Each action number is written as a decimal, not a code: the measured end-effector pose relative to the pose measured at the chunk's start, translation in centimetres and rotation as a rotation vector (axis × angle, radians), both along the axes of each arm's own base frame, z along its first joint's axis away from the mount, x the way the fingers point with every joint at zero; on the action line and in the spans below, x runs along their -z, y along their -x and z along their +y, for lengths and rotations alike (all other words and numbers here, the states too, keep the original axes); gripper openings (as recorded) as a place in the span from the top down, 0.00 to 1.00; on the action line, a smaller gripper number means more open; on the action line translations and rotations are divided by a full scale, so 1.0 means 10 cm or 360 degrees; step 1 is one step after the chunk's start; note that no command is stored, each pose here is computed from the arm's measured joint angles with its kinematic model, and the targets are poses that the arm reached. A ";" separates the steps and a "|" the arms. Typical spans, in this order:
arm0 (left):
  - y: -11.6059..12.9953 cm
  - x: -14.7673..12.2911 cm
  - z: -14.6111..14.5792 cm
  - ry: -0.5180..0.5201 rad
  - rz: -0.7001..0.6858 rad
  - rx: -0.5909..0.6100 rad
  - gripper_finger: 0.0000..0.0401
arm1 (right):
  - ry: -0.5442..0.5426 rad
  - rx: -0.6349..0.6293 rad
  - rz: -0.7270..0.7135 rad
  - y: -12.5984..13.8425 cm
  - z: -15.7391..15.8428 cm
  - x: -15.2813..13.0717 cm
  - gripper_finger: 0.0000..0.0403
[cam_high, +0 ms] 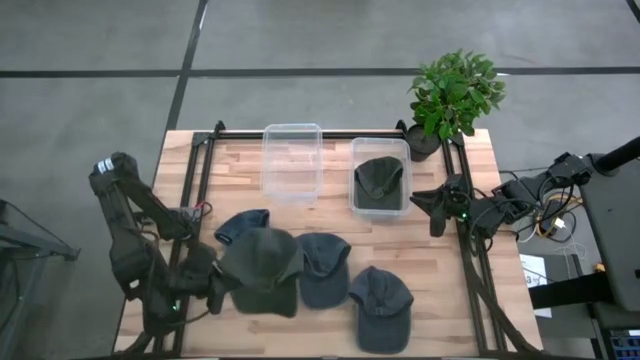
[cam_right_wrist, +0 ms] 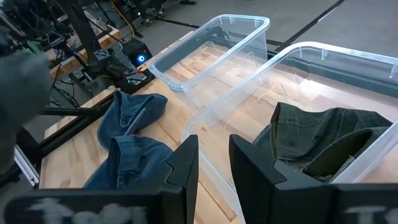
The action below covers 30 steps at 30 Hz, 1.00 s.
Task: Pick & Place hat
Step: Put the green cap into the right transparent bin
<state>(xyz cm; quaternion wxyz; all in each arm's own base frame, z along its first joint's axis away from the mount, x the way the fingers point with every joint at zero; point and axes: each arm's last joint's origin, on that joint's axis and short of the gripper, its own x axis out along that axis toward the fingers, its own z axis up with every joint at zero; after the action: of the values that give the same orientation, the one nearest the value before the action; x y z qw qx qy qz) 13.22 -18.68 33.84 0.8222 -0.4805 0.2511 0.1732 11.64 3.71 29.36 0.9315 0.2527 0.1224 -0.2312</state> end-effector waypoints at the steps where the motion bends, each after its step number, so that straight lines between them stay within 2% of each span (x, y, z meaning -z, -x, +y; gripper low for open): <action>1: 0.00 -0.03 0.01 -0.0039 -0.0057 -0.0005 0.99 | 0.0000 0.0000 0.0000 0.00 0.00 0.00 0.79; 8: 0.00 -0.22 0.08 -0.0310 -0.0357 0.0014 0.99 | 0.0000 -0.0001 0.0000 0.00 0.00 0.00 0.79; 20: -0.03 -0.57 0.05 -0.0634 -0.0655 0.0179 0.99 | 0.0001 -0.0001 0.0002 0.00 0.00 0.00 0.79; 30: -0.04 -0.62 0.03 -0.0683 -0.0700 0.0210 0.99 | -0.0003 0.0001 0.0000 0.00 0.00 0.00 0.79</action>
<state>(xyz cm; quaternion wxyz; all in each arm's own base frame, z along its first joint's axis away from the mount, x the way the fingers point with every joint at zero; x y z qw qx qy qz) 13.66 -18.35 40.02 0.9489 -0.3048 0.0556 0.0604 11.66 3.73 29.35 0.9312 0.2535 0.1226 -0.2314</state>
